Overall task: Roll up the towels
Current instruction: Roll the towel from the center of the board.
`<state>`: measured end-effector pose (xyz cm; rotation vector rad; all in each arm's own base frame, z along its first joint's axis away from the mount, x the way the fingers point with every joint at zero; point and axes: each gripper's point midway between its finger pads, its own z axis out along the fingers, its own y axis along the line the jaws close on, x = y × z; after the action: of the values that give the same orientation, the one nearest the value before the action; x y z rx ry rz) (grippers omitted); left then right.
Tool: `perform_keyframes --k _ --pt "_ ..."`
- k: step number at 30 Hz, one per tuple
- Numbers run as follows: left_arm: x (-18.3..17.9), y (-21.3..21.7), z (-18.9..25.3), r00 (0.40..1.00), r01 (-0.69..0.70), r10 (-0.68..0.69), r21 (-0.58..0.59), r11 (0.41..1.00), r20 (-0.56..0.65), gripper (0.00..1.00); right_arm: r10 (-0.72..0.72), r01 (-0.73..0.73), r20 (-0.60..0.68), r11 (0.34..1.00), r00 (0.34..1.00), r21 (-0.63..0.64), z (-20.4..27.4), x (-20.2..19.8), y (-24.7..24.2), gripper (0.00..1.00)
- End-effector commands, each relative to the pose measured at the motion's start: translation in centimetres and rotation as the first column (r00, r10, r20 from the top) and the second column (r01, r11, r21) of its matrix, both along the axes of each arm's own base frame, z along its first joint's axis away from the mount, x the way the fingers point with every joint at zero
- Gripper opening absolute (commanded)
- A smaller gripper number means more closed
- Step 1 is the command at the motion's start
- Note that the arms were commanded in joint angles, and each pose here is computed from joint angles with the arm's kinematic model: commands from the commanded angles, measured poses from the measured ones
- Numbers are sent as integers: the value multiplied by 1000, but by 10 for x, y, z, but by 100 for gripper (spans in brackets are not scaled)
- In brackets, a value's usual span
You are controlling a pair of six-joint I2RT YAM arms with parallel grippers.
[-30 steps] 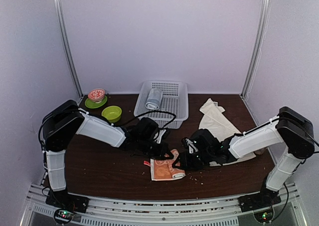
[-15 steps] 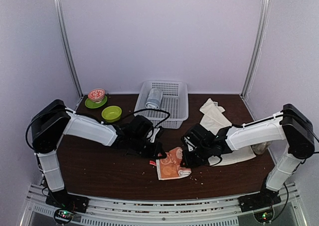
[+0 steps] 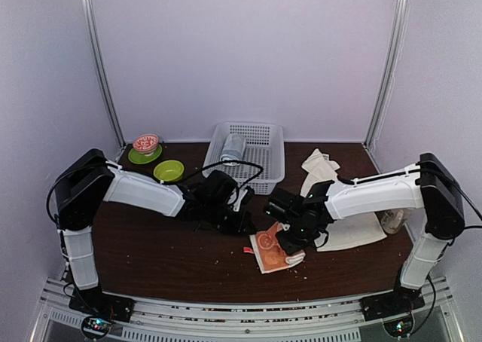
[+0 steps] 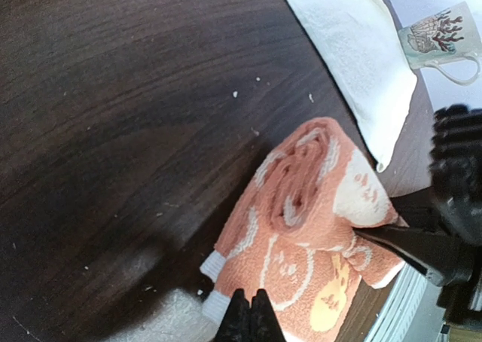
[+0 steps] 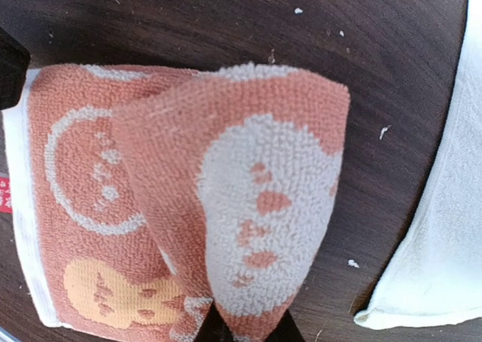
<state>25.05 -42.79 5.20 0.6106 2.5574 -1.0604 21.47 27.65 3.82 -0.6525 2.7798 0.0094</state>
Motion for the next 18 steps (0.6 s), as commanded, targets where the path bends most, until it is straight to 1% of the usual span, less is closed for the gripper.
perform_keyframes --k 1,8,14,18 --pt "8 -9 14 999 24 -22 -48 999 44 0 46 -35 52 980 998 -194 1 7 -20 0" --pt "3 -17 8 1000 31 -30 -104 994 7 0 7 26 150 975 989 -220 3 23 -6 0" --pt "-4 -20 -4 999 37 -40 -113 993 -26 0 -46 78 192 983 980 -167 2 26 9 0" --pt "-9 -21 -11 998 38 -44 -124 992 -45 0 -63 89 192 988 979 -129 0 24 18 0"
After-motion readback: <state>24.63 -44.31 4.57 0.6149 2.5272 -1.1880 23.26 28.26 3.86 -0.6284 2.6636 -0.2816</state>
